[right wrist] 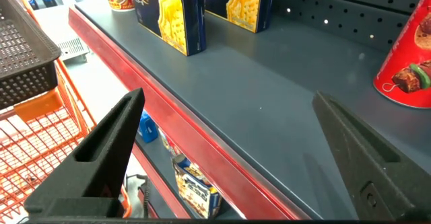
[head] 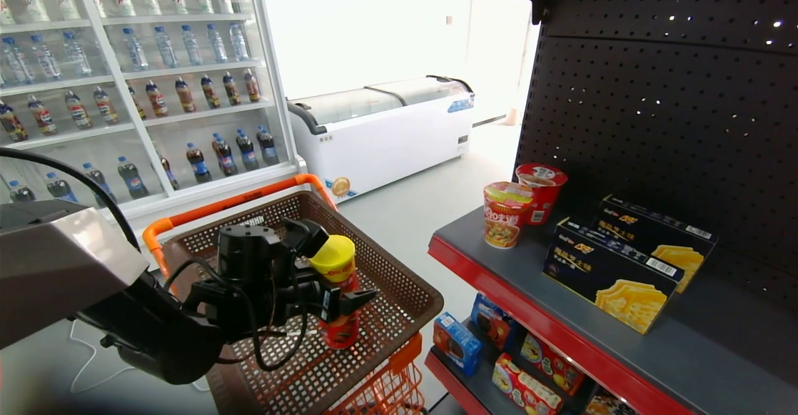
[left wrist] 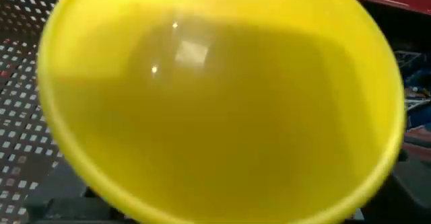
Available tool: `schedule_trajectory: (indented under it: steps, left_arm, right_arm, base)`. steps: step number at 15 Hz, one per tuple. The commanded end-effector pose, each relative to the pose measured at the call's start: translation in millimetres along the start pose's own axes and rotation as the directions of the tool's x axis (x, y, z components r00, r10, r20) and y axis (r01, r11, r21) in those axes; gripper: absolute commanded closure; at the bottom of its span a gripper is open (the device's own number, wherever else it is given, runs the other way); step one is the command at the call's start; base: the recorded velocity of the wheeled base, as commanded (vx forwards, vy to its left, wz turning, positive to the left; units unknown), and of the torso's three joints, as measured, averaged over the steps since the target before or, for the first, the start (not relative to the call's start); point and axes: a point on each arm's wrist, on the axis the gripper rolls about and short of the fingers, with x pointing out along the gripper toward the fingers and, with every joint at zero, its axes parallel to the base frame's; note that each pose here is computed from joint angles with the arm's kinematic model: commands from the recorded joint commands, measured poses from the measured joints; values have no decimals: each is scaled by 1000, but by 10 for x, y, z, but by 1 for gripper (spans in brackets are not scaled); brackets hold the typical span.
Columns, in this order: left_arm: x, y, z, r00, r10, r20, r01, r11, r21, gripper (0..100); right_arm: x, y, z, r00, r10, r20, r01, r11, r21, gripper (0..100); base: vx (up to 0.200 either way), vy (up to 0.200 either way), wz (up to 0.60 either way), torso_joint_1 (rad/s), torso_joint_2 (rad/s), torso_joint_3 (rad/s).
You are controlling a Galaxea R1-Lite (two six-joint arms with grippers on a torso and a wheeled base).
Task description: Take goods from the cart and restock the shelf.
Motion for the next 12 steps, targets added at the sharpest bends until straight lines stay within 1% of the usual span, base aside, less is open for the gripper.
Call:
schedule_trajectory:
  steps: [1,2,3,6,8,10,12]
  left_arm:
    - [99,-3,-72,1000,-10,-15,10,1000,-1,0]
    - [112,-2,-48,1000,-10,-4,10,1000,4,0]
    - [127,9,-19,1000,9,7,-9,1000,10,0]
    - [141,7,-46,1000,31,6,-31,999,10,0]
    - [111,8,-75,998,64,27,-64,998,16,0]
    - [86,15,-100,997,73,38,-73,997,17,0]
    - [63,21,-137,996,77,35,-77,997,14,0]
  right_arm:
    - [1,0,0,1000,0,-1,0,1000,0,0]
    - [1,0,0,1000,0,-1,0,1000,0,0]
    - [1,0,0,1000,0,-1,0,1000,0,0]
    - [1,0,0,1000,0,-1,0,1000,-1,0]
    - [1,0,0,1000,0,-1,0,1000,0,0]
    - [1,0,0,1000,0,-1,0,1000,0,0]
    - [1,0,0,1000,0,-1,0,1000,0,0]
  base:
    - [0,0,0,0,0,0]
    - [0,0,0,0,0,0]
    - [0,0,0,0,0,0]
    - [0,0,0,0,0,0]
    - [0,0,0,0,0,0]
    - [0,0,0,0,0,0]
    - [0,0,0,0,0,0]
